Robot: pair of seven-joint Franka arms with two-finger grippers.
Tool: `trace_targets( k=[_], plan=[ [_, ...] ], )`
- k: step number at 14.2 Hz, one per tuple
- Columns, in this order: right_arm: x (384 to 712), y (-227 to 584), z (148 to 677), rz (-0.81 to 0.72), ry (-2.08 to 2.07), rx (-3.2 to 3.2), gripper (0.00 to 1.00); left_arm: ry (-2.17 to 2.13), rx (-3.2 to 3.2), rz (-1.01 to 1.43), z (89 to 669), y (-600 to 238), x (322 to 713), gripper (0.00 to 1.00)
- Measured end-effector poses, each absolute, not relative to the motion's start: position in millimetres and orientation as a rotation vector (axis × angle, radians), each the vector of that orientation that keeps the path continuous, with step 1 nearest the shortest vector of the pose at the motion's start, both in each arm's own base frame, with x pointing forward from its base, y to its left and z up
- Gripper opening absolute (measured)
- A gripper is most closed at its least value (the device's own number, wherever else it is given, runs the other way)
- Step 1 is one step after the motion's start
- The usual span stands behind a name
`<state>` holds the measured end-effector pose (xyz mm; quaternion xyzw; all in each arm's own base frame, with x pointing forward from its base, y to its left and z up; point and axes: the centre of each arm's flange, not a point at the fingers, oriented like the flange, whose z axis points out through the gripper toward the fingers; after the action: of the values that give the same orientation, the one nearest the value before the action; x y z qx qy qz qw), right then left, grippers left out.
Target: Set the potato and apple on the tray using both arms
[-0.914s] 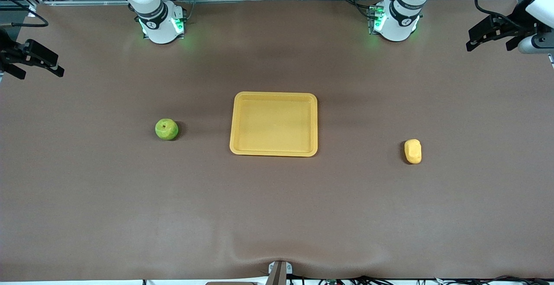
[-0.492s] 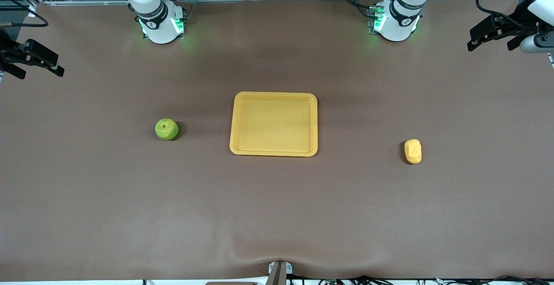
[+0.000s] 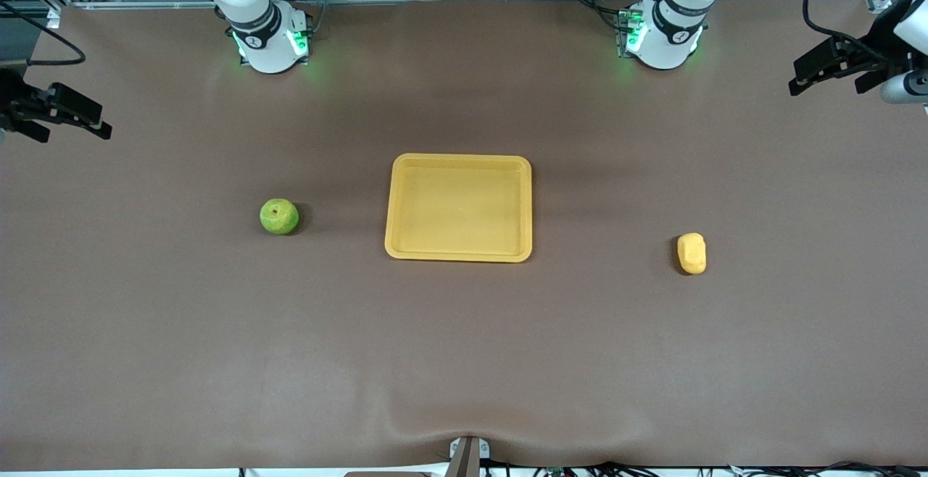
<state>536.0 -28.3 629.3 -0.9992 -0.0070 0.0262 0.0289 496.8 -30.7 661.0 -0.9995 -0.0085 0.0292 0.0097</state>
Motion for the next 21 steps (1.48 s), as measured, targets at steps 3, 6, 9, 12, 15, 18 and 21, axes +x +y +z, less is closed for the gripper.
trace_targets(
  k=[3, 6, 9, 12, 15, 18, 21],
  plan=[
    [542.0, -28.4, 619.0, 0.109, -0.023, -3.082, 1.0, -0.026, -3.12, 0.098, 658.8, -30.9, 498.3, 1.0],
    [549.9, -29.1, 604.1, 0.148, -0.021, -3.08, 1.0, -0.026, -3.119, 0.126, 649.3, -30.9, 503.9, 1.0],
    [560.0, -33.2, 584.1, 0.196, -0.01, -3.076, 1.0, -0.025, -3.119, 0.145, 628.3, -31.1, 513.5, 1.0],
    [573.3, -34.3, 560.3, 0.231, -0.009, -3.074, 1.0, -0.018, -3.104, 0.129, 603.3, -30.9, 522.0, 1.0],
    [581.4, -34.3, 540.4, 0.279, -0.009, -3.07, 1.0, -0.009, -3.102, 0.09, 571.2, -32.3, 529.0, 1.0],
    [587.7, -33.6, 522.4, 0.324, -0.01, -3.063, 1.0, 0.004, -3.085, 0.05, 540.6, -31.3, 532.8, 1.0],
    [593.2, -31.8, 505.3, 0.367, -0.014, -3.057, 1.0, 0.025, -3.067, 0.002, 515.0, -31.4, 534.8, 1.0]
  ],
)
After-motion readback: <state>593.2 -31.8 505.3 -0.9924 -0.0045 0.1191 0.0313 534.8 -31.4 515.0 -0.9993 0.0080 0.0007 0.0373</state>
